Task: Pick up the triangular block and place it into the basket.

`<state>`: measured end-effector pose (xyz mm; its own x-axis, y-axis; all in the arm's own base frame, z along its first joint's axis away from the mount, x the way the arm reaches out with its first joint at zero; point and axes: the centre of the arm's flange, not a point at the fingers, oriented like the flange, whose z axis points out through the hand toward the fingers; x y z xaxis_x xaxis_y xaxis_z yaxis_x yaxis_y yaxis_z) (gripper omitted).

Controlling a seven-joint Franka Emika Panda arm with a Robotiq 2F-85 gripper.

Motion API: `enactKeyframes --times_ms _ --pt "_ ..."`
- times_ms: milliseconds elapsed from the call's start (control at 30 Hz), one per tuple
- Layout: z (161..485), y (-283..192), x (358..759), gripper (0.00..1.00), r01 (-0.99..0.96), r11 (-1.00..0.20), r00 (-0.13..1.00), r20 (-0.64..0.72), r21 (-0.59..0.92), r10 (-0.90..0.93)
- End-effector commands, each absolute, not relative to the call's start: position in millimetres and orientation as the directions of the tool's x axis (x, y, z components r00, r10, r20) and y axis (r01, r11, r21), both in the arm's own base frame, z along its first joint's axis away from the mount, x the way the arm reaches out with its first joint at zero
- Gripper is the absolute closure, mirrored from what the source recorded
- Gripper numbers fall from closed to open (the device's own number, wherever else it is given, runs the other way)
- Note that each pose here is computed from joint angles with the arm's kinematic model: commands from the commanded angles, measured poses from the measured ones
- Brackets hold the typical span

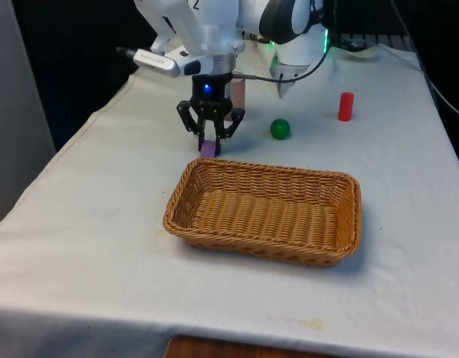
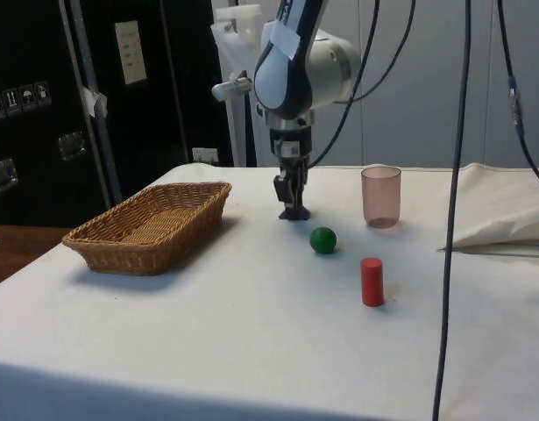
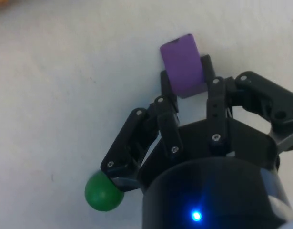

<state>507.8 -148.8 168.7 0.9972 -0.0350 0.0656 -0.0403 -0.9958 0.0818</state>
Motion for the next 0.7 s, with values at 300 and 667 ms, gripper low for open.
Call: enactKeyframes --times_ms 300,667 --pt "193.8 -147.7 524.2 0.67 -0.041 -0.996 0.992 0.118 0.081 -0.032" --pt "202.9 -144.7 531.7 0.67 -0.041 -0.996 0.989 0.144 0.078 -0.029"
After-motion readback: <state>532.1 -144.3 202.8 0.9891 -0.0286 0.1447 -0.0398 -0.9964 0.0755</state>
